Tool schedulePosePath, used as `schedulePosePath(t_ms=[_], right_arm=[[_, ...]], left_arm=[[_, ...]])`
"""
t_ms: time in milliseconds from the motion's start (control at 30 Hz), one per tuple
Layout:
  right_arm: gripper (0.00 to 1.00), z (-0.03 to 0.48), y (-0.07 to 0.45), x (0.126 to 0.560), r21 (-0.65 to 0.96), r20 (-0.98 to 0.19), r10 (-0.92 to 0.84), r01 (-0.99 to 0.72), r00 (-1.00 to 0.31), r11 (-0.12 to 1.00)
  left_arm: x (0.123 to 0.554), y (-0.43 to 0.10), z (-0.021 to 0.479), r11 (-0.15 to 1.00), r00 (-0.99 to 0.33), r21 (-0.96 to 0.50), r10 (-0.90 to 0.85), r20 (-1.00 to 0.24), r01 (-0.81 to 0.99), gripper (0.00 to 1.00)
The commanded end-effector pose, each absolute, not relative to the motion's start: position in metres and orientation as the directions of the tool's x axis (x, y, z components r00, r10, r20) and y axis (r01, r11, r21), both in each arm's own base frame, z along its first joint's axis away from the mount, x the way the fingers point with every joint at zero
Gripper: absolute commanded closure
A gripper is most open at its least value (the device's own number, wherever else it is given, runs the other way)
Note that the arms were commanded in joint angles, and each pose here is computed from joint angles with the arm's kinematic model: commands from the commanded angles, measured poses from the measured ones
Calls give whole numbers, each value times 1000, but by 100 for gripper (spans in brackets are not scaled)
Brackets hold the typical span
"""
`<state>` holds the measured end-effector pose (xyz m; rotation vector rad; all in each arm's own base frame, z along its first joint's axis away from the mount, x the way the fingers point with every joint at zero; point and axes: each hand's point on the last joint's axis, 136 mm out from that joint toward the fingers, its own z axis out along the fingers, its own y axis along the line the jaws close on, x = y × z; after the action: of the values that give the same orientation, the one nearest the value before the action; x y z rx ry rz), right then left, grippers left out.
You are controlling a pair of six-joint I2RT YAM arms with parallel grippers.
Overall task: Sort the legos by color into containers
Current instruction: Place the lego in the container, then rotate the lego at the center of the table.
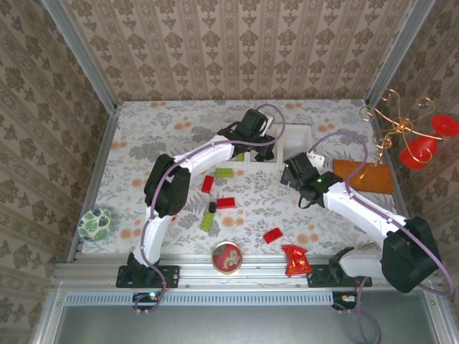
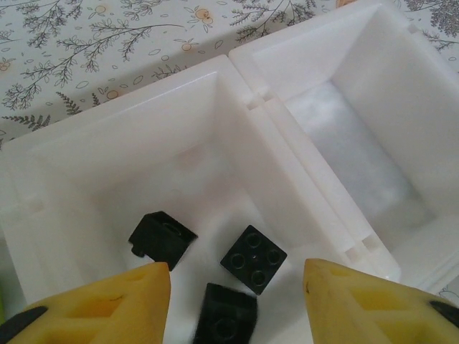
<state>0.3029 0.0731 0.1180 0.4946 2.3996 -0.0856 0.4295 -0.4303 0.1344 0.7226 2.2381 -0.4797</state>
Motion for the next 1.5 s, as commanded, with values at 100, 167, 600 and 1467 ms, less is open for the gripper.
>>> schedulePosePath(t_ms=[100,167,600,1467], right_arm=[[0,130,85,285,65,-593,312,342,-742,937],[0,130,93,279,73,-574,303,321,-761,944],[4,125,139,222,141,-442,307,273,-843,952],[17,79,201,139,189,-159,286,255,-945,948]], left_arm=[[423,-426,178,765,-524,-110,322,-789,634,41],[420,-420,188,769,-513,-107,308,-801,630,38],[399,-319,207,891,-541,-148,122,-832,429,0],[356,-162,156,973,-632,-224,-134,-763,64,0]])
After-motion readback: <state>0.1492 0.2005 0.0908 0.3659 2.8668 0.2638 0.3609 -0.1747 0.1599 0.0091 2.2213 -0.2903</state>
